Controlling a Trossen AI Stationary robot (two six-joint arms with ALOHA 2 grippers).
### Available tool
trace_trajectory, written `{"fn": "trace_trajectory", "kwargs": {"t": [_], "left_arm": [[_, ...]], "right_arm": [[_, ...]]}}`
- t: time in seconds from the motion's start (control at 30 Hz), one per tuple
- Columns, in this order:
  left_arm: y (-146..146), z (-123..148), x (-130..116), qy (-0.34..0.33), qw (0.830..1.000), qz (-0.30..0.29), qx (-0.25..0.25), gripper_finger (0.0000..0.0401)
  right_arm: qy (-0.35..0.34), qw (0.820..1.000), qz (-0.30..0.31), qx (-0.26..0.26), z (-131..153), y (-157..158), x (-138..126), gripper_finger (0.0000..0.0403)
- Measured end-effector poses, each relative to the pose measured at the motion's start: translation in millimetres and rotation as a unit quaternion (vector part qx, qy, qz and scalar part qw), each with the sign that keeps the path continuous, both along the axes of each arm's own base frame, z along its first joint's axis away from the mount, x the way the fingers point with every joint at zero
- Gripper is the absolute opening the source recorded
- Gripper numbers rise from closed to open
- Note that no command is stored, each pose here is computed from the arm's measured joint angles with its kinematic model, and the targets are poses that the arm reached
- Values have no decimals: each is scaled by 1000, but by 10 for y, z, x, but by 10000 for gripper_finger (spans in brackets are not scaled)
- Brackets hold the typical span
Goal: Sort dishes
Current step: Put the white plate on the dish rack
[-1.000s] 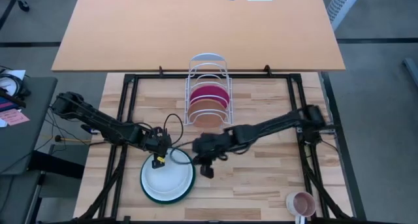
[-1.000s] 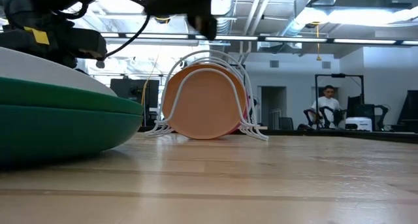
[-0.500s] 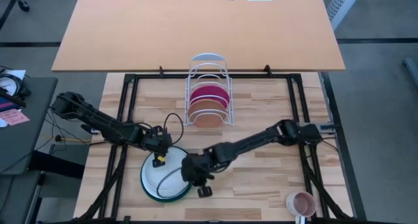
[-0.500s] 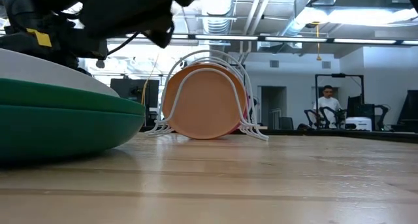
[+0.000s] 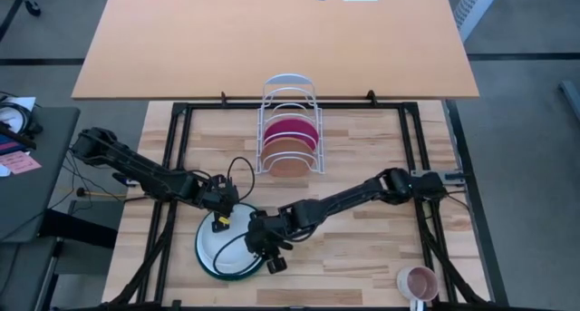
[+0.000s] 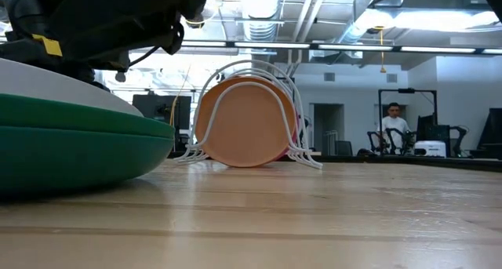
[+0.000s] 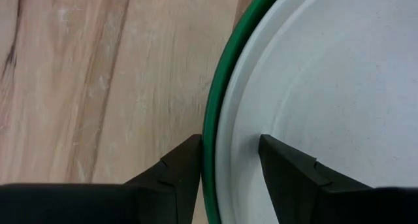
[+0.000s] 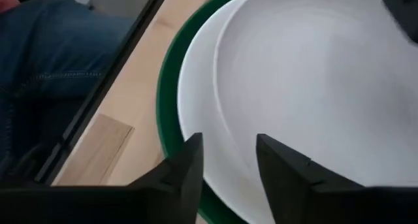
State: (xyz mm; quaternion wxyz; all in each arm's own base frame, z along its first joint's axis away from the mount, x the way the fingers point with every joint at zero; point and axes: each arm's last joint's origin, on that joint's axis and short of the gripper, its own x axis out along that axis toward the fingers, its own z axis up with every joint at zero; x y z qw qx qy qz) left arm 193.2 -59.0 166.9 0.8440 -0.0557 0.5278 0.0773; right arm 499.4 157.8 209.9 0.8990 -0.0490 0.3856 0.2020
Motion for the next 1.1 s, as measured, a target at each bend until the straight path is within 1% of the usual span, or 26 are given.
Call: {"fn": "trace_trajectory", "kwargs": {"t": [0.1,0.27,0.33,0.47,0.7,0.77,0.97,1.1], "left_arm": [[0,0,0,0,1000,0,0,148],[-2,1,5,-3,1000,0,-1,148],[-2,2,6,-4,1000,1,-2,148],[-3,2,6,-4,1000,1,-2,148],[-3,2,6,-4,1000,1,-2,148],[-3,2,7,-4,1000,1,-3,148],[-2,2,6,-3,1000,1,-2,148],[-2,2,5,-3,1000,2,-2,148]], "right_arm": [[-7,1000,1,-15,1,-6,3,166],[-14,1000,11,-25,4,-6,6,161],[-16,999,16,-28,-69,4,34,160],[-9,999,33,-15,-212,26,68,159],[-12,999,35,-20,-288,-45,120,157],[-14,999,34,-21,-283,-70,128,149],[-8,999,34,-19,-290,-95,127,97],[-7,999,34,-19,-292,-93,127,83]]}}
